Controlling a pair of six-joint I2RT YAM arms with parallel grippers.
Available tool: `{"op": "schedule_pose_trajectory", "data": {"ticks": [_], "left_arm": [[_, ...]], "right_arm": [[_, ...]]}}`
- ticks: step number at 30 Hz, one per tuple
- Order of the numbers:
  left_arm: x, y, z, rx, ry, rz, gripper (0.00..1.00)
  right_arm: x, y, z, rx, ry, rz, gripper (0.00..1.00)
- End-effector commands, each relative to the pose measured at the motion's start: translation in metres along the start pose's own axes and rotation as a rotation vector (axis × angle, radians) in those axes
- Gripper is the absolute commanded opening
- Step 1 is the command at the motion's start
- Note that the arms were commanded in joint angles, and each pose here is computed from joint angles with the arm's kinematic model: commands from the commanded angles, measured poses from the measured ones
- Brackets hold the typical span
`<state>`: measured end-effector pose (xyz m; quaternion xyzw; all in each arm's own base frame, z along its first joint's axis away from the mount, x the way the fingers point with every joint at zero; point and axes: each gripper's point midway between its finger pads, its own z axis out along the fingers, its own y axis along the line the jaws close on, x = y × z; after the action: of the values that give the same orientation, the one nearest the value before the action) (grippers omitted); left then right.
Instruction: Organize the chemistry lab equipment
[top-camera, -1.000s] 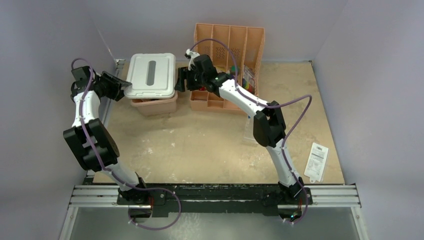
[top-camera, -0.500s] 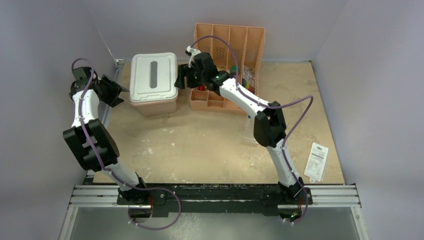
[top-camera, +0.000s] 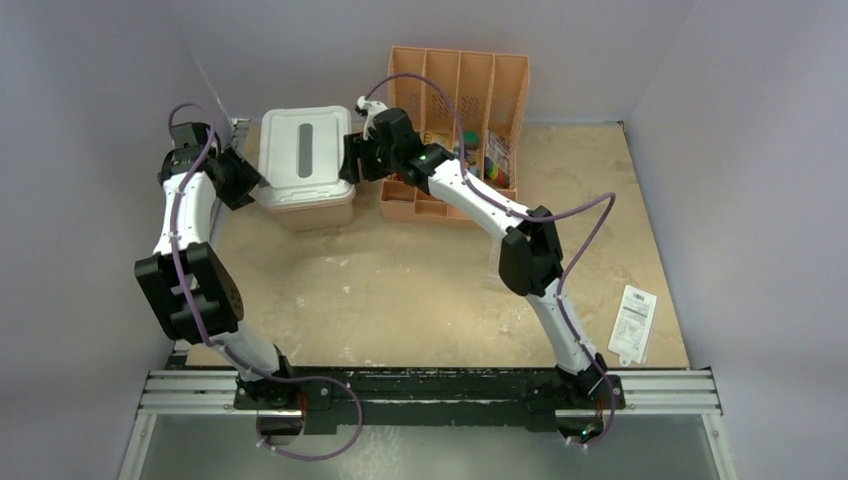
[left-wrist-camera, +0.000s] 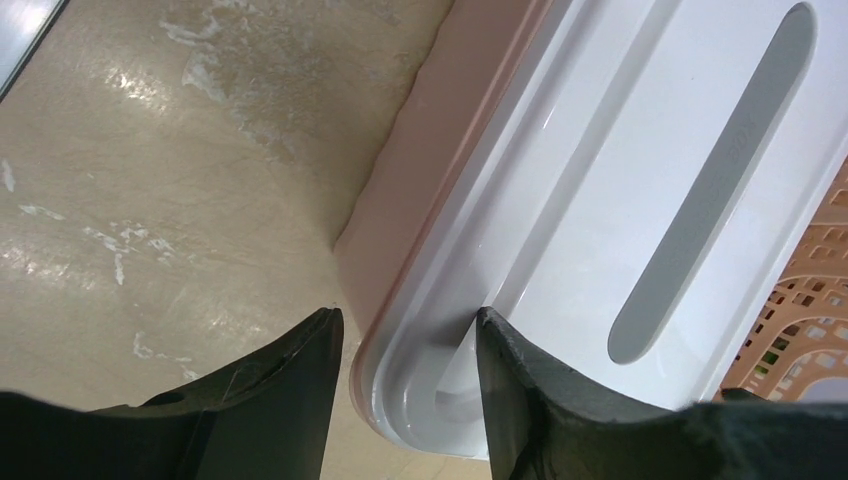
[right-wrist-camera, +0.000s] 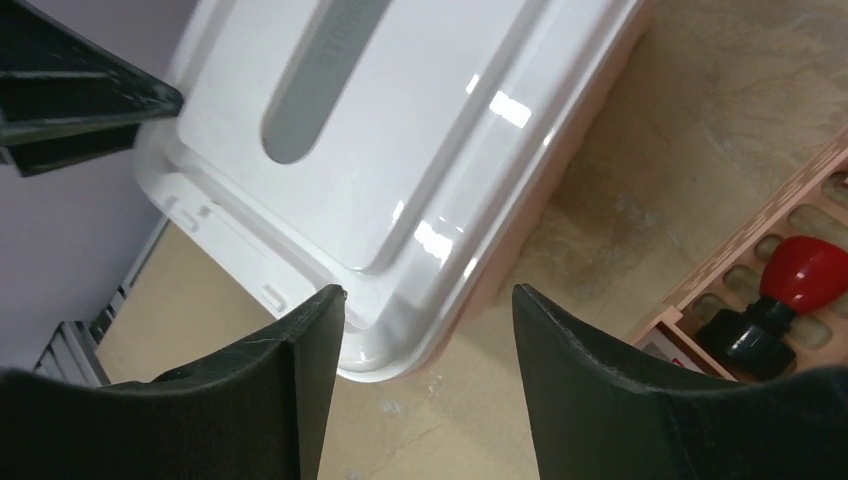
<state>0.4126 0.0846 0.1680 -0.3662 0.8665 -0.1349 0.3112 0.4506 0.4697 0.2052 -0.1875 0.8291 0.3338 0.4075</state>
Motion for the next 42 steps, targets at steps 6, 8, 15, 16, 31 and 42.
{"op": "schedule_pose_trajectory", "data": {"ticks": [6, 8, 15, 16, 31, 42], "left_arm": [[0.009, 0.024, -0.018, -0.120, -0.030, 0.044, 0.42], [0.012, 0.026, -0.017, -0.126, -0.024, 0.046, 0.41], [0.018, 0.026, -0.008, -0.112, 0.016, 0.039, 0.42], [0.020, 0.029, -0.005, -0.120, 0.017, 0.040, 0.43], [-0.015, 0.026, -0.006, -0.289, -0.087, 0.169, 0.45], [-0.052, -0.015, -0.045, -0.254, -0.229, 0.229, 0.53]], "right_arm": [[0.026, 0.000, 0.007, 0.018, 0.074, -0.028, 0.58], [0.031, -0.001, 0.006, 0.030, 0.088, -0.026, 0.56], [0.046, -0.009, -0.003, 0.093, 0.092, 0.052, 0.51], [0.047, -0.013, -0.004, 0.116, 0.091, 0.075, 0.51], [-0.005, 0.011, -0.034, 0.085, -0.009, 0.079, 0.68], [-0.056, 0.034, -0.093, 0.052, -0.123, -0.013, 0.73]]}}
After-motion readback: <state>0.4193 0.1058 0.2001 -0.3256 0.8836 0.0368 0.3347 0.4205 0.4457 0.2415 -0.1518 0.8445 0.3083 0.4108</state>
